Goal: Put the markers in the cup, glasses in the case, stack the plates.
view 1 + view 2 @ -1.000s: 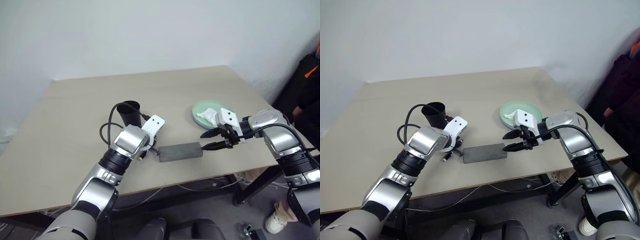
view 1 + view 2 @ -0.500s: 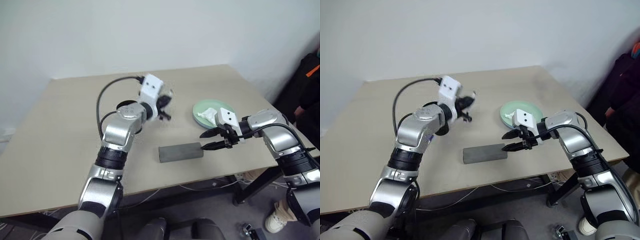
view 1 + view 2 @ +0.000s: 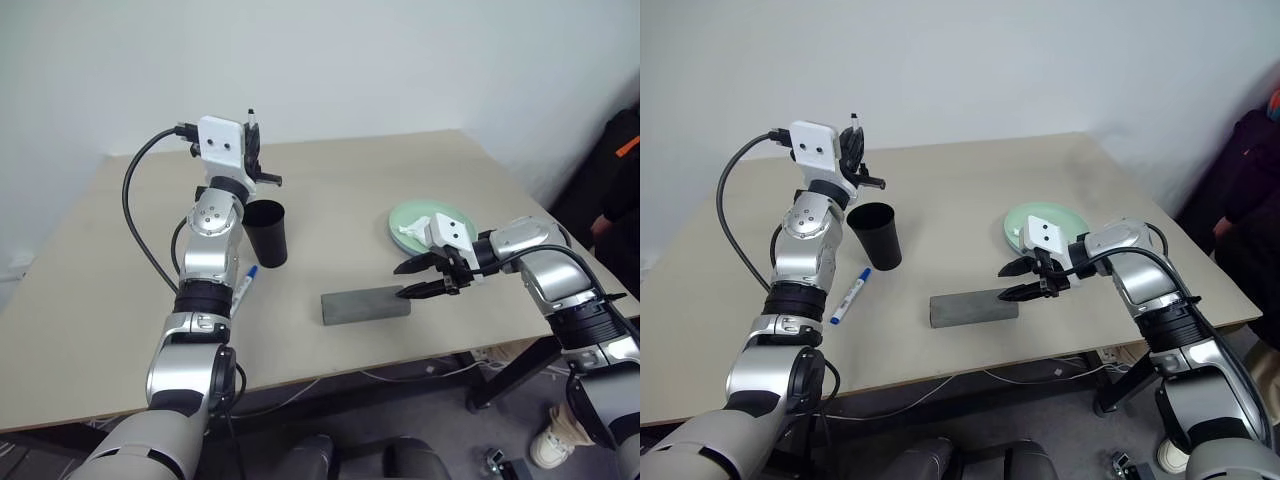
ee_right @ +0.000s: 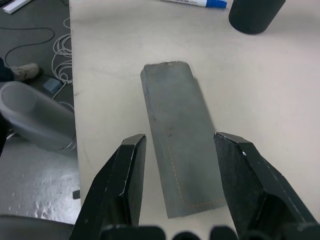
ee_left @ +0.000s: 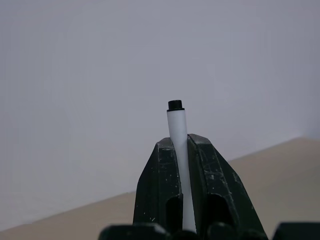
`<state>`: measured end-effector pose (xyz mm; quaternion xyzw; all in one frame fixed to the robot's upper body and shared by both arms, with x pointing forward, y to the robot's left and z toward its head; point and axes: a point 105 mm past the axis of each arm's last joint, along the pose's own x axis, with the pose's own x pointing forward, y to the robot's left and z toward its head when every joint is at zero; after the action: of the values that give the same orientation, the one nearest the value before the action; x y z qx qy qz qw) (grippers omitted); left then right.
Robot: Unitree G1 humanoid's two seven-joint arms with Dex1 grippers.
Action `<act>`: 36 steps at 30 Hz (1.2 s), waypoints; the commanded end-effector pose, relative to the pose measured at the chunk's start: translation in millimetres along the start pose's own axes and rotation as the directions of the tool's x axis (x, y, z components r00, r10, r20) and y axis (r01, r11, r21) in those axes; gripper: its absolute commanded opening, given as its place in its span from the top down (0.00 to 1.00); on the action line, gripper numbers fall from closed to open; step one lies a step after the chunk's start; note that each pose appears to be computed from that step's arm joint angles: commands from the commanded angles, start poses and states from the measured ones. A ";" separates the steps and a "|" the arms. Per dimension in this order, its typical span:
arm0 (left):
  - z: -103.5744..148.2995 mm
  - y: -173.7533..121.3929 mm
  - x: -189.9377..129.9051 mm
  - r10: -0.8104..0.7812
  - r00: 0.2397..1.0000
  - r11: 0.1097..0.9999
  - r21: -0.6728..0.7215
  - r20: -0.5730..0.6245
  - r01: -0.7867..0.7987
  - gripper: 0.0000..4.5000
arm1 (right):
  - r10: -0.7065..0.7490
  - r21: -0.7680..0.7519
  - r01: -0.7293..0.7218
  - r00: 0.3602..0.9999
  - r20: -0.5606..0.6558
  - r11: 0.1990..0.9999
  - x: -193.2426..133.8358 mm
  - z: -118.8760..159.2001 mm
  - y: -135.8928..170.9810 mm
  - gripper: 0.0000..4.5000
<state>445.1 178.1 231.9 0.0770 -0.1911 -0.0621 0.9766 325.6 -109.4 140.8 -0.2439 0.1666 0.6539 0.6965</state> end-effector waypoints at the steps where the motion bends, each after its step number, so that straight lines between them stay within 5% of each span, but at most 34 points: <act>1: 15.1 -2.4 4.7 -0.017 0.998 1.000 -0.001 0.068 0.017 1.00 | -0.020 -0.049 0.022 0.999 0.032 0.999 -6.3 15.9 -3.9 0.48; 14: -15.7 -7.3 -12.2 -0.047 0.999 0.999 -0.009 -0.009 0.047 1.00 | -0.029 -0.045 0.030 0.999 0.030 0.999 -8.1 14.9 -4.9 0.48; 27: -16.7 -4.8 -29.5 -0.055 0.998 0.998 -0.014 -0.030 0.055 0.02 | -0.026 -0.048 0.028 0.999 0.031 0.998 -6.4 16.3 -6.6 0.48; 33: 7.8 1.9 -33.9 -0.071 0.996 0.997 -0.003 -0.053 0.071 0.01 | -0.025 -0.050 0.026 0.999 0.030 0.998 -6.2 16.5 -6.5 0.48; 36: 11.4 9.9 -46.8 -0.094 0.968 0.994 0.026 -0.233 0.103 0.01 | -0.026 -0.046 0.027 0.999 0.028 0.999 -7.3 15.3 -6.3 0.48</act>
<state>407.5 189.9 216.0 0.0991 -0.0977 -0.0979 0.9854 326.6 -107.9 142.8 -0.2455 0.1631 0.6538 0.6969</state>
